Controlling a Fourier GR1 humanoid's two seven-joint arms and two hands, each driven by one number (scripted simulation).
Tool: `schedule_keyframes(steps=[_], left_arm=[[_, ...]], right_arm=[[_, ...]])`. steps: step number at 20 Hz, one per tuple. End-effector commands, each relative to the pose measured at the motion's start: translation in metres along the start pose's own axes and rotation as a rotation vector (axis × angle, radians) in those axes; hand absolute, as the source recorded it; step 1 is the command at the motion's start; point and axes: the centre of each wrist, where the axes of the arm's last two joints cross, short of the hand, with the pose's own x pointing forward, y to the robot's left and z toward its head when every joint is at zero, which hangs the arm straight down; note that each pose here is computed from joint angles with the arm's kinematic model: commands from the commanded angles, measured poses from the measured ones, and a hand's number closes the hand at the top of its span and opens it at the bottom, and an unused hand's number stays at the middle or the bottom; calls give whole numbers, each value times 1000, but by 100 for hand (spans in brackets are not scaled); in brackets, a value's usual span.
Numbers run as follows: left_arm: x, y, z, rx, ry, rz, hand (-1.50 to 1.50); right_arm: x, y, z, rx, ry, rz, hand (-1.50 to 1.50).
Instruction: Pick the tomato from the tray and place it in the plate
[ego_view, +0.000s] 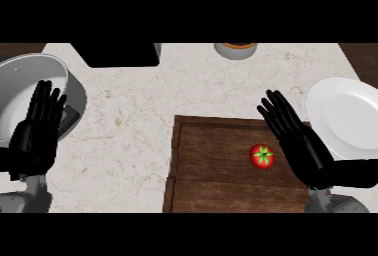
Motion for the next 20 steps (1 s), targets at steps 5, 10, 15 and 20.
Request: schedule_keyframes(steps=[5, 10, 15, 20], left_arm=[[-66, -9, 35, -70, 408, -88, 0], [-77, -24, 52, -162, 515, -32, 0], [-98, -53, 56, -188, 515, -25, 0], [-83, -26, 54, -205, 527, -22, 0]], right_arm=[[92, -81, -21, -225, -229, 316, 150], [78, -144, 21, -657, -123, 683, -150], [24, -147, 55, -633, -246, 587, -150], [57, -129, 75, -549, -143, 682, -150]])
